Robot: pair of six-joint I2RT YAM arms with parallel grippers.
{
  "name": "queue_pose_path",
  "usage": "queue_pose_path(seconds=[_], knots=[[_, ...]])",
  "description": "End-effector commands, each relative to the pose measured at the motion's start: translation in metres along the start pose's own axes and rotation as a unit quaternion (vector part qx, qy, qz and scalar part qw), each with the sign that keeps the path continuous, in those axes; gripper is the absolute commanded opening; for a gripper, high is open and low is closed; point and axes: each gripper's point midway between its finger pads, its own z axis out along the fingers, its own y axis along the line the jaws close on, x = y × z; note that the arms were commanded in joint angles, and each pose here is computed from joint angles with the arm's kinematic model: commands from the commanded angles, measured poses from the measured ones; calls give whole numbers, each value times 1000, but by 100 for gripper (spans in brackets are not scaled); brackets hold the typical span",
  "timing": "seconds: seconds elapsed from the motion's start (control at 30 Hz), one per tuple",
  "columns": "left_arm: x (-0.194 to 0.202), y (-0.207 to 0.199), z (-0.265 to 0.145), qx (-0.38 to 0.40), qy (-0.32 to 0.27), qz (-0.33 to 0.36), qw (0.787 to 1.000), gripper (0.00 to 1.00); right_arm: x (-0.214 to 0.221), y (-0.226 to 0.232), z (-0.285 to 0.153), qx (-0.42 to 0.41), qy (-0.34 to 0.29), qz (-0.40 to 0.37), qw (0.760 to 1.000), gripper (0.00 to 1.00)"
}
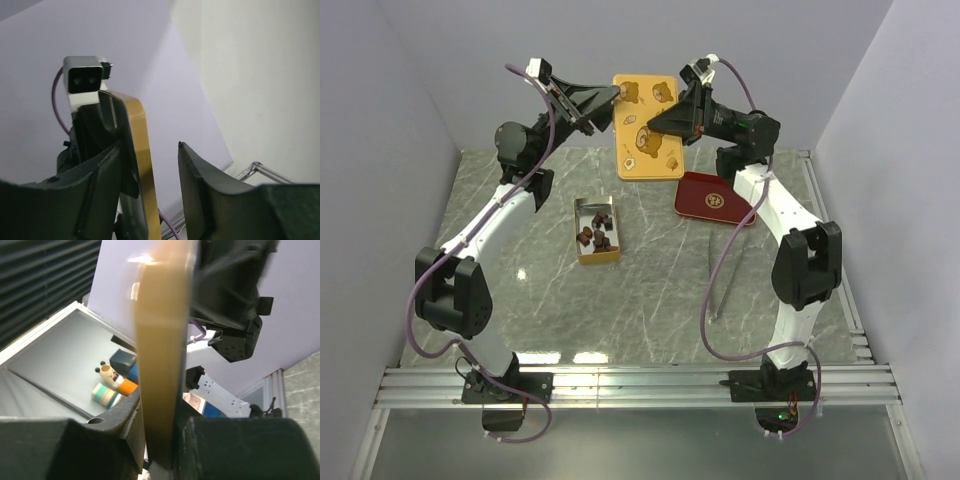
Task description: Pack the chocolate
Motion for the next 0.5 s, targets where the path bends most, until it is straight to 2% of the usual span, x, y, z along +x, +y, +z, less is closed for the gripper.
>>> queue_pose_path(seconds=[0.0,0.07,0.13,0.27,0.47], knots=[[12,-22,-2,-11,12,46,999,54,6,34,2,-6,-7,-17,1000,24],[12,-14,-6,-27,7,45,999,60,4,35,0,-4,-16,-15,1000,24],[14,-12,-12,-36,3,46,998,58,4,33,-1,2,-20,-16,1000,22],[15,-1,-17,-66,0,53,996,66,3,18,-5,28,-28,-3,999,19],[10,5,-31,-108,-13,81,991,70,4,2,-8,59,-36,5,998,19]])
